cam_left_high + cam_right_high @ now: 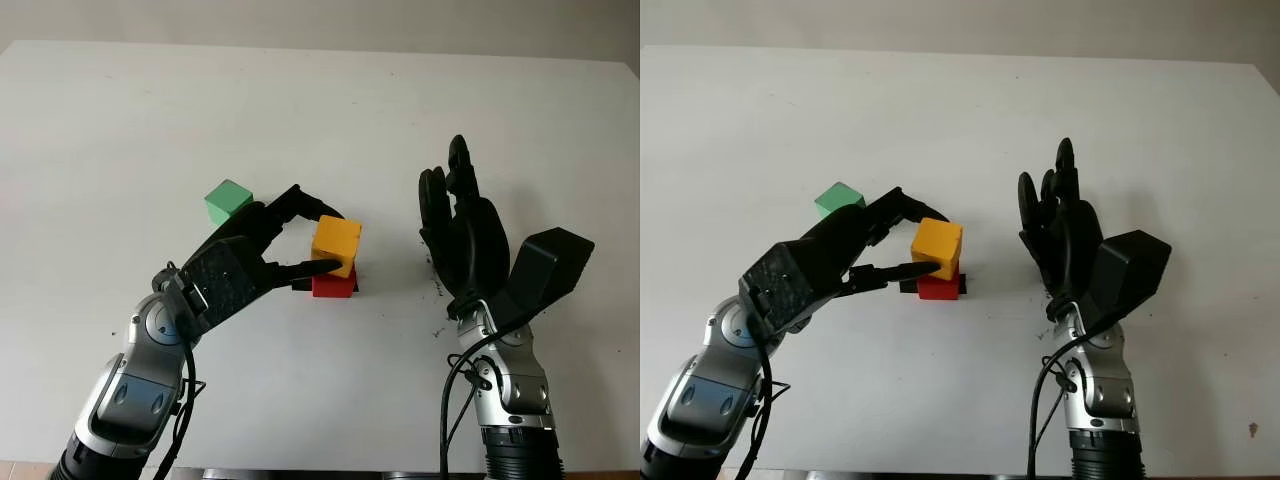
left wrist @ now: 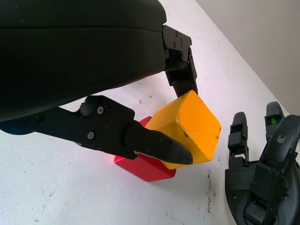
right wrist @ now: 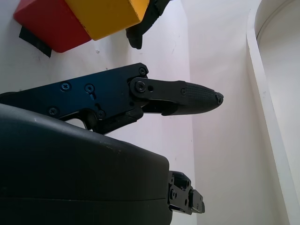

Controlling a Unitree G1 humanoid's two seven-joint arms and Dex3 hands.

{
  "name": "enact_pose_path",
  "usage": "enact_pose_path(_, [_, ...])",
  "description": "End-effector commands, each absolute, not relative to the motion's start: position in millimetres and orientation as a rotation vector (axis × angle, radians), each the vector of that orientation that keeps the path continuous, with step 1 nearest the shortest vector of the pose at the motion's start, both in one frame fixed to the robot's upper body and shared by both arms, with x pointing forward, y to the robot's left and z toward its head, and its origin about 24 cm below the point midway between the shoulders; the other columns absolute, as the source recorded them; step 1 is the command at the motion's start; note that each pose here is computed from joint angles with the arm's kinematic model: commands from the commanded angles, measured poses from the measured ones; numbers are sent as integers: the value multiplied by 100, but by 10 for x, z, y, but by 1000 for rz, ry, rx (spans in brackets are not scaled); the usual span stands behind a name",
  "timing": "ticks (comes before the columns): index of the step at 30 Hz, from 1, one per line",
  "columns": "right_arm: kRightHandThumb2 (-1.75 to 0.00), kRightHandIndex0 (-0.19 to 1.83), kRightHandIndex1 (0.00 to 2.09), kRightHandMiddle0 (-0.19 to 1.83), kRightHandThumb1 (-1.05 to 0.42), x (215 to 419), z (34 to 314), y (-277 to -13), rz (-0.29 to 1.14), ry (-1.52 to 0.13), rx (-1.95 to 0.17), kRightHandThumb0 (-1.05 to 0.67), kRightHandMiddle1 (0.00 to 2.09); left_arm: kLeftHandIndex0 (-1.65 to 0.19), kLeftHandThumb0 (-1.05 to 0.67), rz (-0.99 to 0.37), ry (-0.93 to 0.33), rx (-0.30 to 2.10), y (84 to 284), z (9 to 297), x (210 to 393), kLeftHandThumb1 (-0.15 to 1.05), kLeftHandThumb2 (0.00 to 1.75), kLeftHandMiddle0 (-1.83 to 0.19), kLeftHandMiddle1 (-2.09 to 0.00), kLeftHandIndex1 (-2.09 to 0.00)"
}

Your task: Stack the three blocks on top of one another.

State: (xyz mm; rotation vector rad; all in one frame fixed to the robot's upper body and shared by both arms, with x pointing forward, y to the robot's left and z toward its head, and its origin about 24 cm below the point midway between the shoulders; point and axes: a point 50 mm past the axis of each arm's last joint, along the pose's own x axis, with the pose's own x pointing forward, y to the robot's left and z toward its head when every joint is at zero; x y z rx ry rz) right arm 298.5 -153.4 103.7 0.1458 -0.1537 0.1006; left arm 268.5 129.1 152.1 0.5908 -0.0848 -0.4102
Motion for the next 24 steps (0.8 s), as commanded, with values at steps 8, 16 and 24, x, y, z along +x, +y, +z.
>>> enact_pose_path(8, [-42,-19,0,-19,-105,2973,1074,-1575,96,-169,145,-60,0,-7,-51,-434,-119,577,1292,1543,2565,100,5,-1,-5,-66])
enact_pose_path(16, [-43,-19,0,-19,-105,2977,1076,-1570,102,-167,132,-61,0,12,-62,-428,-172,601,1304,1538,2540,97,5,12,-2,-4])
enact_pose_path(24, [-44,-19,0,-19,-105,2971,1077,-1569,102,-168,132,-60,0,19,-70,-436,-211,580,1358,1574,2507,96,5,19,0,0])
